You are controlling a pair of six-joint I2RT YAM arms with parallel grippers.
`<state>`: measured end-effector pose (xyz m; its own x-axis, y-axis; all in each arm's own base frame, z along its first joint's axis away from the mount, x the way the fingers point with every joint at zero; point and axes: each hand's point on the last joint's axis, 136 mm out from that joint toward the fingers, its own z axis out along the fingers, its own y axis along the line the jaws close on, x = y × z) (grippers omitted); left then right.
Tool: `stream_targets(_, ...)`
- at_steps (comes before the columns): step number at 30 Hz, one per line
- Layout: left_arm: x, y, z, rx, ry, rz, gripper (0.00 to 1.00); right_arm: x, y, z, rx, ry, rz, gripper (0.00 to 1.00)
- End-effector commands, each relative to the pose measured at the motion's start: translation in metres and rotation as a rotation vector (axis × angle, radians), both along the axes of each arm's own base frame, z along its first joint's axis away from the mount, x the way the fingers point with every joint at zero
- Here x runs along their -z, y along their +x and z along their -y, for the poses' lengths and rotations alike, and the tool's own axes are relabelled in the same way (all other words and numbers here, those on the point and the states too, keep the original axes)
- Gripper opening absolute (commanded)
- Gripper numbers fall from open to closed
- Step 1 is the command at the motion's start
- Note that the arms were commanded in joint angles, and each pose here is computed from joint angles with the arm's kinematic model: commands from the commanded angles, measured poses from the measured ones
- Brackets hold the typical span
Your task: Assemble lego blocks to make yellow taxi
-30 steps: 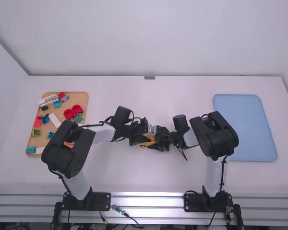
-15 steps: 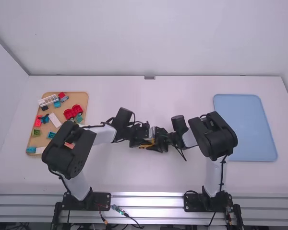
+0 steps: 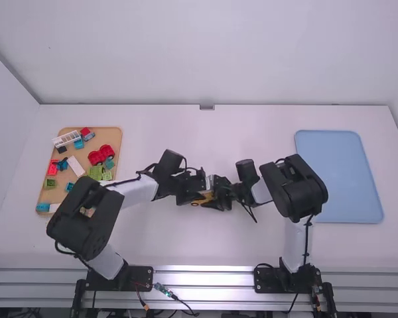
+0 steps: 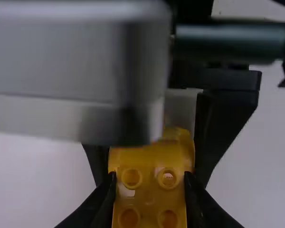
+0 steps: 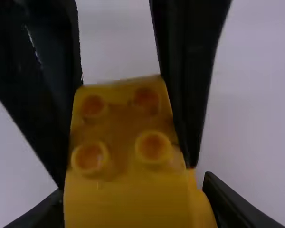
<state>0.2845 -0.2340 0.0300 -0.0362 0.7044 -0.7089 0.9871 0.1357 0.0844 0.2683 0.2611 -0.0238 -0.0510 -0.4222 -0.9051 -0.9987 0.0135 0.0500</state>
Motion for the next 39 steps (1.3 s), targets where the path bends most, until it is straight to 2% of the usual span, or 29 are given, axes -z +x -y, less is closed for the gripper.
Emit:
stream_targets(1,0.002,-0.012,-0.009,-0.02,0.027,-0.02,0.02,0.004,0.013,0.003,0.04,-0.019,0.001,0.17)
stream_targets(8,0.003,-0.022,-0.004,0.022,-0.028,0.001,0.02,0.004,0.013,0.003,0.037,-0.016,0.001,0.17)
stream_targets(13,0.0,-0.015,-0.004,0.005,-0.068,0.042,0.02,0.004,0.011,0.003,0.036,-0.016,-0.003,0.17)
stream_targets(16,-0.012,-0.016,-0.006,0.037,-0.165,0.021,0.02,0.004,0.011,0.003,0.035,-0.015,-0.004,0.16)
stream_targets(23,-0.026,-0.011,-0.016,0.041,-0.253,0.004,0.02,0.005,0.008,0.003,0.029,-0.017,-0.001,0.15)
stream_targets(30,-0.025,-0.018,-0.008,0.071,-0.25,0.002,0.02,0.005,0.008,0.003,0.028,-0.017,-0.001,0.15)
stream_targets(39,-0.006,-0.003,-0.002,0.069,-0.235,-0.06,0.02,0.005,0.006,0.002,0.023,-0.017,-0.003,0.14)
